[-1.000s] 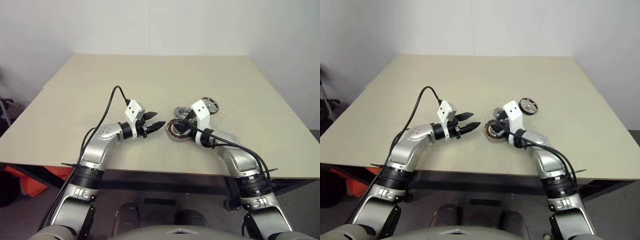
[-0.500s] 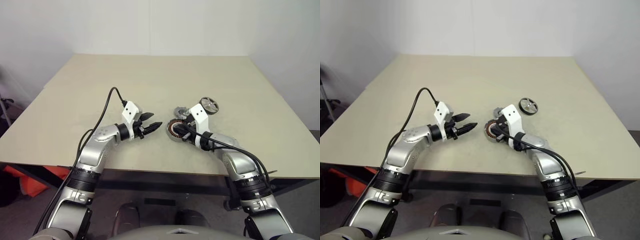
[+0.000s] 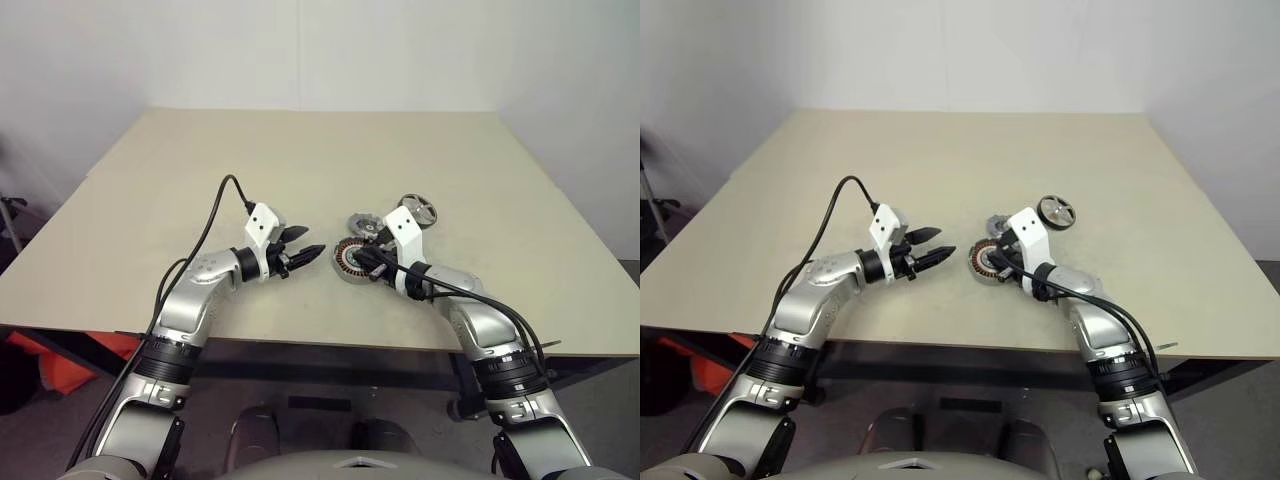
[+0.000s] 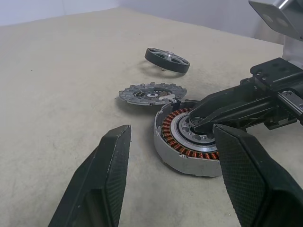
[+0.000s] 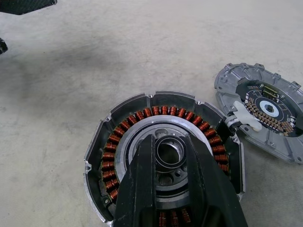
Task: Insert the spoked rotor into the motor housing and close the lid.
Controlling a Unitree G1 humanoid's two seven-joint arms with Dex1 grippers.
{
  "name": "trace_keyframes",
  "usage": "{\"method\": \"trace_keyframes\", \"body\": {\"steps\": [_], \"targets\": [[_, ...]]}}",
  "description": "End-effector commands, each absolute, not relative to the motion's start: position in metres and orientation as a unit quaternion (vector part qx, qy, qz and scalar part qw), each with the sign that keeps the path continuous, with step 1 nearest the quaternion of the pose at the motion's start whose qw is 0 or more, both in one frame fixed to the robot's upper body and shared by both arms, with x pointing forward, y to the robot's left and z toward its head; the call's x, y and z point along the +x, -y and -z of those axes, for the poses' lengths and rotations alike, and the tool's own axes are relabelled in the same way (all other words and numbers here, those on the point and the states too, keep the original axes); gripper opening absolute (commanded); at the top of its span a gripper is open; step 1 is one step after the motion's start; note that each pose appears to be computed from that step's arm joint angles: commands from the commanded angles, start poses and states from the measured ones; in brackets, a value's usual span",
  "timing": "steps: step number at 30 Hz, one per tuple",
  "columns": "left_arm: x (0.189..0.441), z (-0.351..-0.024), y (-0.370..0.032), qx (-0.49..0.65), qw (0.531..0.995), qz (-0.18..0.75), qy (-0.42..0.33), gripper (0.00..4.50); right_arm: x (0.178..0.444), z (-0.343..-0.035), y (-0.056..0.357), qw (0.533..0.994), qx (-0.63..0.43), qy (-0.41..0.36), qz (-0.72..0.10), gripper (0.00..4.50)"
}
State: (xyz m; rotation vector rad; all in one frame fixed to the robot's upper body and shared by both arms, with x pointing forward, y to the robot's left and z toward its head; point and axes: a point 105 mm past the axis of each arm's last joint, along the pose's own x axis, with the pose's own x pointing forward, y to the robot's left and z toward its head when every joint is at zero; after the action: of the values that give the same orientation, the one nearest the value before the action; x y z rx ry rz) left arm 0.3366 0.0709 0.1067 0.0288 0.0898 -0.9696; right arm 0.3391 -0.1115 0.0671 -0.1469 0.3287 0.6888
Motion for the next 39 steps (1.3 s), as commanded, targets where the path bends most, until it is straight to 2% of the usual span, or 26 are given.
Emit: {"method": "trace_keyframes", "body": {"steps": [1, 5, 11, 22, 25, 30, 31, 39], "targets": [[0.337, -0.12, -0.072, 0.025, 0.885, 0.465, -0.018, 2.92, 0.339, -0.078, 0.105, 0.924, -0.071, -0.141, -0.348, 0.56], [0.337, -0.12, -0.072, 0.025, 0.885, 0.464, -0.018, 2.92, 0.336, -0.078, 0.104, 0.921, -0.063, -0.146, -0.356, 0.56], [0.337, -0.119, -0.072, 0.026, 0.886, 0.462, -0.018, 2.92, 0.342, -0.082, 0.109, 0.929, -0.084, -0.133, -0.336, 2.61], [0.337, -0.118, -0.072, 0.028, 0.886, 0.463, -0.02, 2.92, 0.35, -0.101, 0.109, 0.938, -0.065, -0.096, -0.328, 2.61], [0.337, -0.117, -0.072, 0.029, 0.886, 0.463, -0.02, 2.92, 0.353, -0.103, 0.111, 0.94, -0.064, -0.092, -0.322, 1.98], [0.337, -0.117, -0.072, 0.029, 0.887, 0.461, -0.021, 2.92, 0.353, -0.102, 0.11, 0.939, -0.066, -0.092, -0.323, 0.24], [0.338, -0.117, -0.073, 0.03, 0.887, 0.46, -0.021, 2.92, 0.352, -0.102, 0.109, 0.939, -0.067, -0.092, -0.326, 0.06], [0.339, -0.117, -0.073, 0.031, 0.889, 0.457, -0.02, 2.92, 0.339, -0.086, 0.098, 0.921, -0.079, -0.123, -0.362, 0.06]]}}
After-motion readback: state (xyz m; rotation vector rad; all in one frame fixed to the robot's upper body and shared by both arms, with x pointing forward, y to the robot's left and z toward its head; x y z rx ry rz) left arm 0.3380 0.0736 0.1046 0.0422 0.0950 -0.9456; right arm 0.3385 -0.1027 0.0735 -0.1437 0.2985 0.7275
